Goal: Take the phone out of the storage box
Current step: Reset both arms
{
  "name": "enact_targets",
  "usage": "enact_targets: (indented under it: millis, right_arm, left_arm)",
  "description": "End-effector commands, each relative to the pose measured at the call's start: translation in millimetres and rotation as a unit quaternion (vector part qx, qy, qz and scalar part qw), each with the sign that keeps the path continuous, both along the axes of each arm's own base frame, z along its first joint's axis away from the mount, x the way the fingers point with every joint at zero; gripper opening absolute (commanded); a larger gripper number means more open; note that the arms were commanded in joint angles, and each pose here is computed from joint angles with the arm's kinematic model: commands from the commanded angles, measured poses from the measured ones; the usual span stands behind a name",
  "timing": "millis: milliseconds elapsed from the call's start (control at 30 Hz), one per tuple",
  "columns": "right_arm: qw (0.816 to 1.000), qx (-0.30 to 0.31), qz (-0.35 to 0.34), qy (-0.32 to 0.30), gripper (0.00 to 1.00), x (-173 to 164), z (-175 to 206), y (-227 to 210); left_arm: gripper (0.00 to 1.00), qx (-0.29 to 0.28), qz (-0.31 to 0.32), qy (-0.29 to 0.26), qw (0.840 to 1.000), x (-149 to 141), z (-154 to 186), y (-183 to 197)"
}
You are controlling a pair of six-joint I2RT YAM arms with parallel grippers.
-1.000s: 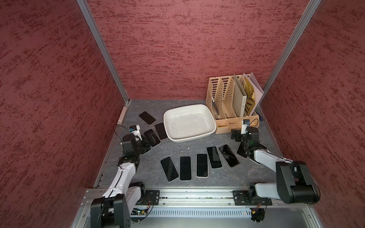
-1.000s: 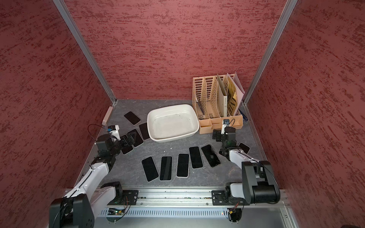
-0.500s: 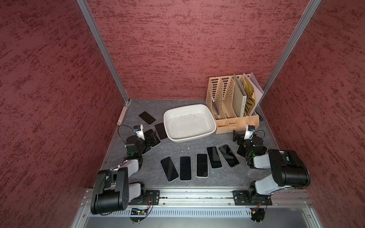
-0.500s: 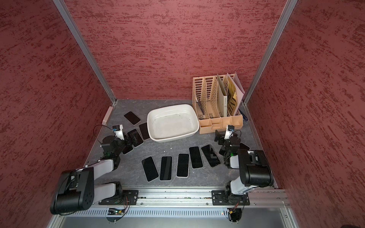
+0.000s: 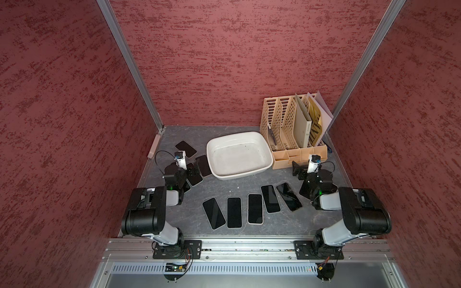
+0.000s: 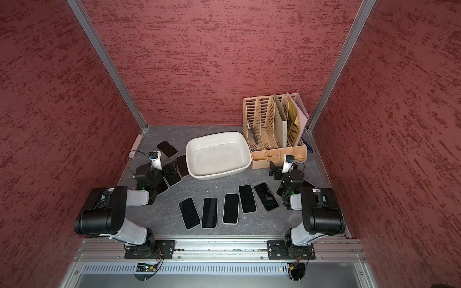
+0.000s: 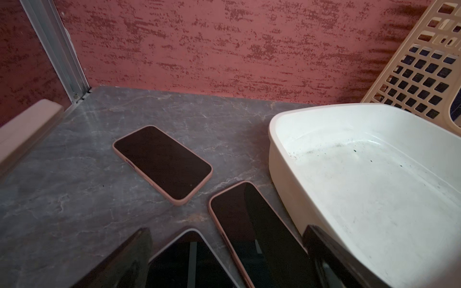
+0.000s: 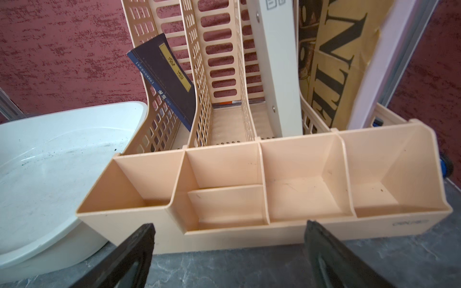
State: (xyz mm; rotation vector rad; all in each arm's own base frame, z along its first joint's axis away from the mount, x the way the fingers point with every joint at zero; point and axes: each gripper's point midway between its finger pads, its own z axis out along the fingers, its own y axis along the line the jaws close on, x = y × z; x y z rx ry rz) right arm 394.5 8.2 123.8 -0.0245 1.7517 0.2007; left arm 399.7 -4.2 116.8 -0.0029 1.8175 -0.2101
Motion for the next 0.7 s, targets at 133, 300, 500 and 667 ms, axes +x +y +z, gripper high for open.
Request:
enact_targets:
  millis: [133, 300, 500, 667]
  right_arm:
    - [0.999, -0.027, -0.016, 0.032, 0.99, 11.0, -7.6, 3.2]
    - [0.999, -0.029, -0.016, 0.033, 0.99, 10.9, -7.8, 3.7]
    - [0.999, -0.032, -0.019, 0.032, 0.98, 10.7, -7.0, 3.7]
    - [0.999, -0.032, -0.017, 0.029, 0.98, 9.7, -6.6, 4.3]
  left_arm:
    - [1.00, 0.017, 0.011, 0.004, 1.000, 1.0, -1.7, 2.0]
    - [1.00, 0.017, 0.011, 0.004, 1.000, 1.4, -1.9, 1.8]
    - [1.00, 0.017, 0.012, 0.003, 1.000, 1.4, -1.3, 1.9]
    - [1.00, 0.017, 0.012, 0.002, 1.000, 1.4, -0.8, 2.0]
